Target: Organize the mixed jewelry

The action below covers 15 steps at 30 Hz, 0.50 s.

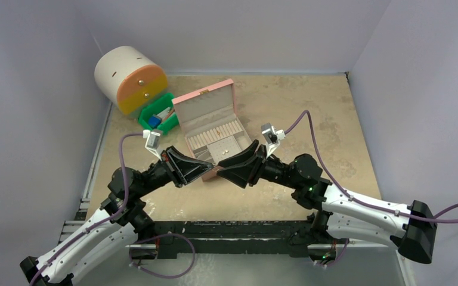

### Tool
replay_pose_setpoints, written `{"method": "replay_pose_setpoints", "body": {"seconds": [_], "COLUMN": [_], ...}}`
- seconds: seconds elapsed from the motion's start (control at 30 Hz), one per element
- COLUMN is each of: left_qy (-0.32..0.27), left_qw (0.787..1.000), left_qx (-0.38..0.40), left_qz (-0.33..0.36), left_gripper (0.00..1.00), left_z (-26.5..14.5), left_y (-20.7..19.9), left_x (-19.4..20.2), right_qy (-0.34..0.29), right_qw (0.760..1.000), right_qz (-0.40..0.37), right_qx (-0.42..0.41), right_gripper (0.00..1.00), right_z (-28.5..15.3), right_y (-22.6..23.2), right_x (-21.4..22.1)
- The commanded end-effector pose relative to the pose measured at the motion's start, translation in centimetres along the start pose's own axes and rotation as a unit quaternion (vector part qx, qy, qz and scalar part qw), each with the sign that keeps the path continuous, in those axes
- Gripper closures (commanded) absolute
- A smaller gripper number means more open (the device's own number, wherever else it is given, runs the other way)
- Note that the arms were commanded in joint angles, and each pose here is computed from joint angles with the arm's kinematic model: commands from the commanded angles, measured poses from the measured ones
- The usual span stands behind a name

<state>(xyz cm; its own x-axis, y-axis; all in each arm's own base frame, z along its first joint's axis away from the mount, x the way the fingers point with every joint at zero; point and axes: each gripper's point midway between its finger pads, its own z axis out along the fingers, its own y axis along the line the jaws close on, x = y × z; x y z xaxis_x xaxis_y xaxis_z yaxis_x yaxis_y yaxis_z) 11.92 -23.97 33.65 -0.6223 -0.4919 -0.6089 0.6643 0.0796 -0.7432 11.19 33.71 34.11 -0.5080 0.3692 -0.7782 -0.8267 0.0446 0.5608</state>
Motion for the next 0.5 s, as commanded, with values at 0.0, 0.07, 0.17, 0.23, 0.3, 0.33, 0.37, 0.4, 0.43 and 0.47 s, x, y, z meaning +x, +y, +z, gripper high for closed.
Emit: {"method": "replay_pose_setpoints", "body": {"seconds": [0.0,0.07,0.17,0.23,0.3,0.33,0.37,0.4,0.43,0.47], "left_qy": [-0.016,-0.016,-0.018,-0.018,-0.018,-0.019,-0.018,-0.02,-0.02,-0.019], "left_qw": [0.999,0.999,0.999,0.999,0.999,0.999,0.999,0.999,0.999,0.999], "left_qx": [0.035,0.036,0.037,0.036,0.037,0.038,0.038,0.038,0.038,0.038], "left_qz": [0.007,0.008,0.009,0.009,0.009,0.009,0.01,0.01,0.01,0.01], "left_gripper": [1.0,1.0,1.0,1.0,1.0,1.0,1.0,1.0,1.0,1.0], "left_z": [0.05,0.04,0.03,0.05,0.05,0.07,0.08,0.09,0.11,0.12], "left_y": [-1.83,-1.89,-1.96,-1.94,-2.01,-2.05,-2.11,-2.06,-2.12,-2.09], "left_x": [-0.99,-1.03,-1.1,-1.1,-1.13,-1.17,-1.19,-1.23,-1.28,-1.24], "right_qy": [-0.044,-0.043,-0.042,-0.042,-0.043,-0.042,-0.042,-0.042,-0.042,-0.042], "right_qw": [0.998,0.998,0.998,0.998,0.998,0.998,0.998,0.998,0.999,0.999], "right_qz": [-0.012,-0.011,-0.009,-0.008,-0.007,-0.008,-0.007,-0.007,-0.006,-0.006], "right_qx": [-0.038,-0.037,-0.036,-0.037,-0.038,-0.038,-0.037,-0.036,-0.035,-0.034], "right_gripper": [0.55,0.56,0.58,0.61,0.64,0.65,0.66,0.66,0.67,0.68], "right_z": [0.64,0.72,0.78,0.83,0.86,0.89,0.9,0.92,0.94,0.95], "right_y": [2.5,2.43,2.37,2.4,2.49,2.5,2.44,2.41,2.41,2.37], "right_x": [-3.31,-3.26,-3.18,-3.2,-3.33,-3.31,-3.33,-3.29,-3.33,-3.34]}}
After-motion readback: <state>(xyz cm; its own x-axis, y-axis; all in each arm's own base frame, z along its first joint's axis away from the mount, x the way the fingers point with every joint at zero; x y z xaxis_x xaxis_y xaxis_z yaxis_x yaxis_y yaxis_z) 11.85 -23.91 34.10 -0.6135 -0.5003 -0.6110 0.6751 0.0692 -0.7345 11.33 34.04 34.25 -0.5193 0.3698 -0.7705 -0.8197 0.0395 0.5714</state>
